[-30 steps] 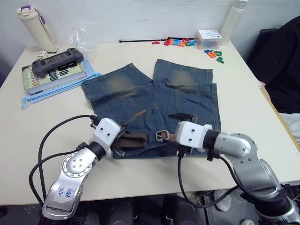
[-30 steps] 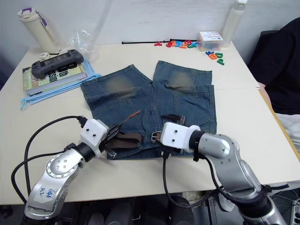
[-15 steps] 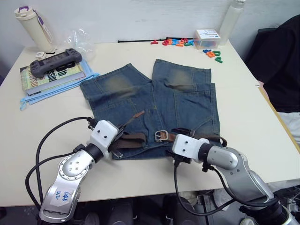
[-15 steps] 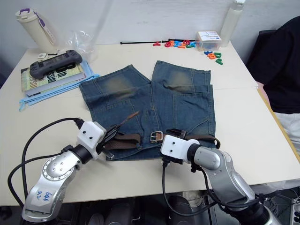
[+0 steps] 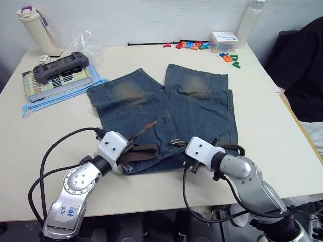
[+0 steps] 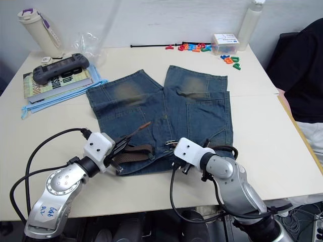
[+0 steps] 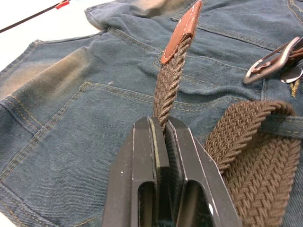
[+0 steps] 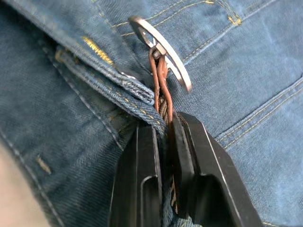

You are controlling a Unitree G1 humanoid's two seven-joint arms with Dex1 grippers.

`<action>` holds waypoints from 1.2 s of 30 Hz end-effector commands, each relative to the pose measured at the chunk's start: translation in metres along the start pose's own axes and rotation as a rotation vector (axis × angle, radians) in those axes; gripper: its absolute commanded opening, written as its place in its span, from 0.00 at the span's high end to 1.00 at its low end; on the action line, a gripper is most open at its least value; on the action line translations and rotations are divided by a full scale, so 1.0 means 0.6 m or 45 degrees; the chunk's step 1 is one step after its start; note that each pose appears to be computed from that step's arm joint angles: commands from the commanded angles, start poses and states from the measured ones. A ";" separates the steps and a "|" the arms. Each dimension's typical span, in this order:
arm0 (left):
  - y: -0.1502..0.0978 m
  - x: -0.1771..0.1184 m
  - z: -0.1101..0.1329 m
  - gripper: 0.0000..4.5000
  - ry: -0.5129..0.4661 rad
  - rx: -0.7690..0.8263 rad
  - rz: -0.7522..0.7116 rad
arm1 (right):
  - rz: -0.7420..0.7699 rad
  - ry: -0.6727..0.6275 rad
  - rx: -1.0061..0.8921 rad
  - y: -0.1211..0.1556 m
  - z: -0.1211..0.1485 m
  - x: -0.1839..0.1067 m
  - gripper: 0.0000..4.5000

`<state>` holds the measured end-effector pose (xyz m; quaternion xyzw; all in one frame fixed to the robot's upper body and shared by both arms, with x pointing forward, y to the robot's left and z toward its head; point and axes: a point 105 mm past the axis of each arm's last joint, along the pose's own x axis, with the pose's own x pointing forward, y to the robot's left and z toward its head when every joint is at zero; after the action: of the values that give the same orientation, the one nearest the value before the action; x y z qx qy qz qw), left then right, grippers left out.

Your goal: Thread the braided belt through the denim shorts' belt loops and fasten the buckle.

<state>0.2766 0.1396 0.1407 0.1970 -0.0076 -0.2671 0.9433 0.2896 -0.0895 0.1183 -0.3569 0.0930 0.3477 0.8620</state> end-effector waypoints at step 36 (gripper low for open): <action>-0.071 0.050 0.001 1.00 0.143 -0.361 -0.292 | 0.002 -0.057 0.304 -0.003 0.082 -0.007 0.99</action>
<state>0.2833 0.0991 0.1137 0.0880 0.1221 -0.3502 0.9245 0.2928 -0.0714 0.1443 -0.2458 0.1454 0.3146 0.9053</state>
